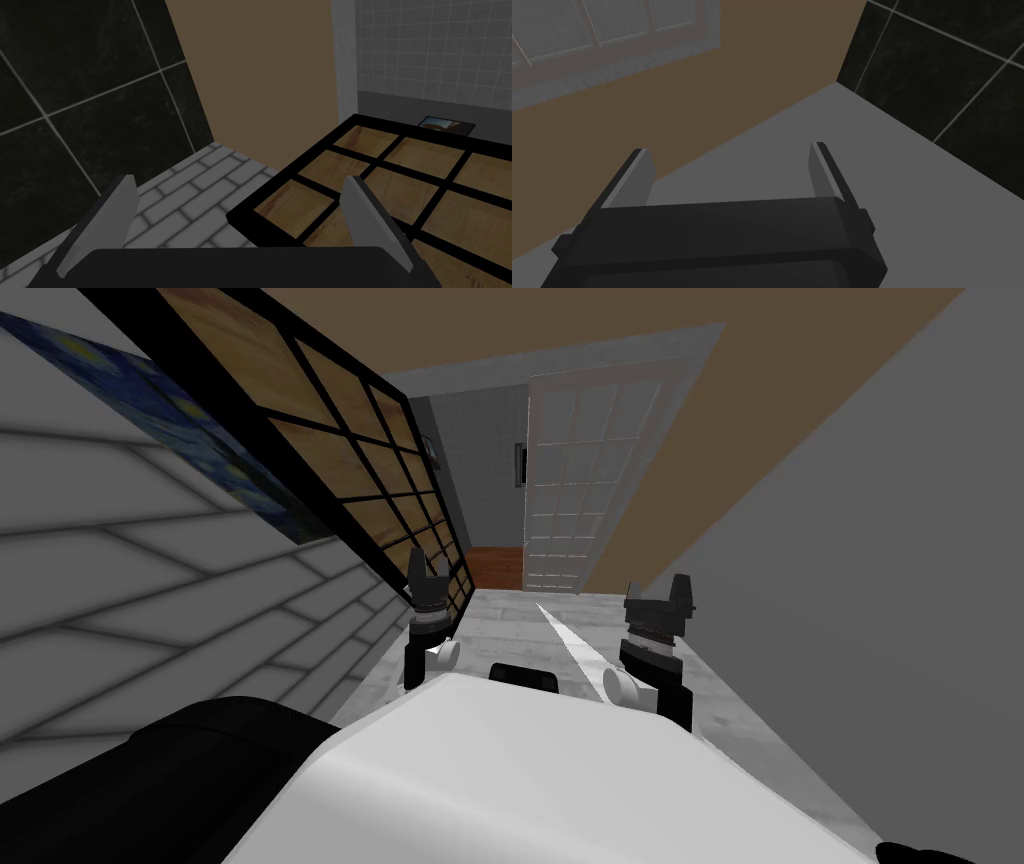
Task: Pull the door open
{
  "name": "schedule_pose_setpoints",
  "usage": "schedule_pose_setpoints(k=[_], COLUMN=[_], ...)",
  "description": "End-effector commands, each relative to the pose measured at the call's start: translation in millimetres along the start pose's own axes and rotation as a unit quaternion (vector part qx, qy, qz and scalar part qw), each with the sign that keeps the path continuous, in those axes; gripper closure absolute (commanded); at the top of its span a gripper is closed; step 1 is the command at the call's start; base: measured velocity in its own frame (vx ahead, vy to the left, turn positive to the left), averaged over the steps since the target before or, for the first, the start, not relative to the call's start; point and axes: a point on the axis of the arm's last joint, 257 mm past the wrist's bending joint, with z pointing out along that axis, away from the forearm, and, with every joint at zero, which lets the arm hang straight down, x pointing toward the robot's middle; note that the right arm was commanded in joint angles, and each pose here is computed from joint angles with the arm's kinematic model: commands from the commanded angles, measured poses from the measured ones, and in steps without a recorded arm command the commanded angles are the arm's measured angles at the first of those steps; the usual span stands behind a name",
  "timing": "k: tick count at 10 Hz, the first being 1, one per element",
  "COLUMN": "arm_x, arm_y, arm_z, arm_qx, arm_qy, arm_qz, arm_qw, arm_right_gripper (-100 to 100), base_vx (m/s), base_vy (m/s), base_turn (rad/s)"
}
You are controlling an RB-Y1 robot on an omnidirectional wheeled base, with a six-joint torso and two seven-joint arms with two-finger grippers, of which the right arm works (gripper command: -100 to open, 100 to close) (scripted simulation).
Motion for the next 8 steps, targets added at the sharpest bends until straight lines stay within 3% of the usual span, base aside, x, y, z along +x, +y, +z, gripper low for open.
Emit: schedule_pose_setpoints(k=[1,5,8], arm_x=[-1.5,-5.8,-11.2], arm_y=[-10.6,-30.1,-48.4], arm_z=[-4.8,-14.4,-24.5], arm_qx=[0.009,0.026,0.042], arm_qy=[0.002,0.001,-0.003], arm_qz=[0.022,0.064,0.104], arm_qw=[0.9997,0.9976,0.9937], arm_right_gripper=[-100,-100,-100], base_vx=[0.12,0.18,0.147], base_vy=[0.018,0.027,0.026], base_turn=[0.143,0.109,0.111])
